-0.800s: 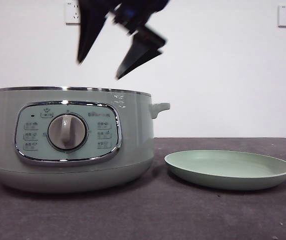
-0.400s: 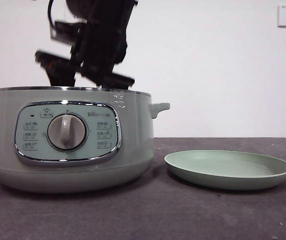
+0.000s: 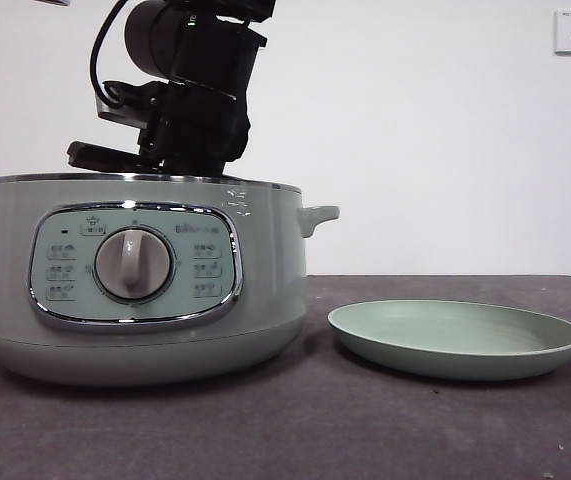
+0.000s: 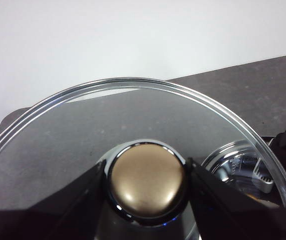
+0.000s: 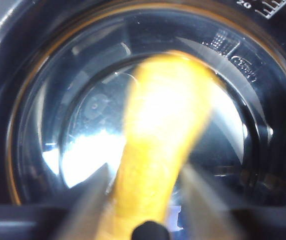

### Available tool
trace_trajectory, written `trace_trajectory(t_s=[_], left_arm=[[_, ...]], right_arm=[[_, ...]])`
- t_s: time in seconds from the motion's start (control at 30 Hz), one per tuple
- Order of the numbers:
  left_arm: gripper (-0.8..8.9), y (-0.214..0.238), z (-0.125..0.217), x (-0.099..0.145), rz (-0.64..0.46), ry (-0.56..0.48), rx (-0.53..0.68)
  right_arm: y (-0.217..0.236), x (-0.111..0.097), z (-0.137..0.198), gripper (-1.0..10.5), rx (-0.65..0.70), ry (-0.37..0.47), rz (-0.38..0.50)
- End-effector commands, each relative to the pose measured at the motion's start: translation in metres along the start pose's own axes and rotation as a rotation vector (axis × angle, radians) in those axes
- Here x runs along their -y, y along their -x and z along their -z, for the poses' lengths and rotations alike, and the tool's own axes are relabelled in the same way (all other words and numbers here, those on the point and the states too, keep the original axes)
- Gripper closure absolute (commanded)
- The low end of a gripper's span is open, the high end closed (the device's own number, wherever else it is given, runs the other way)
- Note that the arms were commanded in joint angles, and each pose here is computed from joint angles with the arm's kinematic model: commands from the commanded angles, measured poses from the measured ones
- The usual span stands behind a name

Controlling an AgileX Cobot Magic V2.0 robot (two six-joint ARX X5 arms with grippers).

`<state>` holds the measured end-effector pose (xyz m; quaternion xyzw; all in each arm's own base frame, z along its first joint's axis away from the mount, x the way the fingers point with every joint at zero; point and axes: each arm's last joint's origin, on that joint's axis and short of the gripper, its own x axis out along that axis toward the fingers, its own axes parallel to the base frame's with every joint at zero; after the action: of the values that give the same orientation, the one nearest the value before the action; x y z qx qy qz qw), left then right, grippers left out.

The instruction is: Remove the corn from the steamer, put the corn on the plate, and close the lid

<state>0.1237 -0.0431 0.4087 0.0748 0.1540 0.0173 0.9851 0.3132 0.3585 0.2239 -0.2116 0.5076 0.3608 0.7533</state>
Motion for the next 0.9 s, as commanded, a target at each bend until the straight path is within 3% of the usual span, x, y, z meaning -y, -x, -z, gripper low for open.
trace_trajectory(t_s=[0.03, 0.2, 0.4, 0.53, 0.73, 0.9], left_arm=[[8.22, 0.007, -0.007, -0.004, -0.011, 0.021, 0.058], [8.22, 0.007, -0.007, -0.003, -0.010, 0.019, 0.054], [8.23, 0.006, -0.007, -0.003, 0.004, 0.019, 0.054], [8.22, 0.004, -0.008, -0.001, 0.008, 0.020, 0.056], [8.22, -0.003, -0.011, 0.004, 0.066, 0.026, 0.063], [8.22, -0.010, -0.013, 0.008, 0.089, 0.028, 0.065]], right_arm=[[-0.008, -0.001, 0.000, 9.6, -0.010, -0.001, 0.003], [0.005, -0.001, -0.004, 9.6, 0.030, -0.007, 0.002], [0.066, 0.005, -0.004, 9.6, 0.115, -0.021, 0.018], [0.109, 0.018, 0.004, 9.6, 0.141, -0.051, 0.103], [0.152, 0.041, 0.027, 9.6, 0.076, -0.117, 0.147], [0.160, 0.056, 0.043, 9.6, -0.035, -0.212, 0.247]])
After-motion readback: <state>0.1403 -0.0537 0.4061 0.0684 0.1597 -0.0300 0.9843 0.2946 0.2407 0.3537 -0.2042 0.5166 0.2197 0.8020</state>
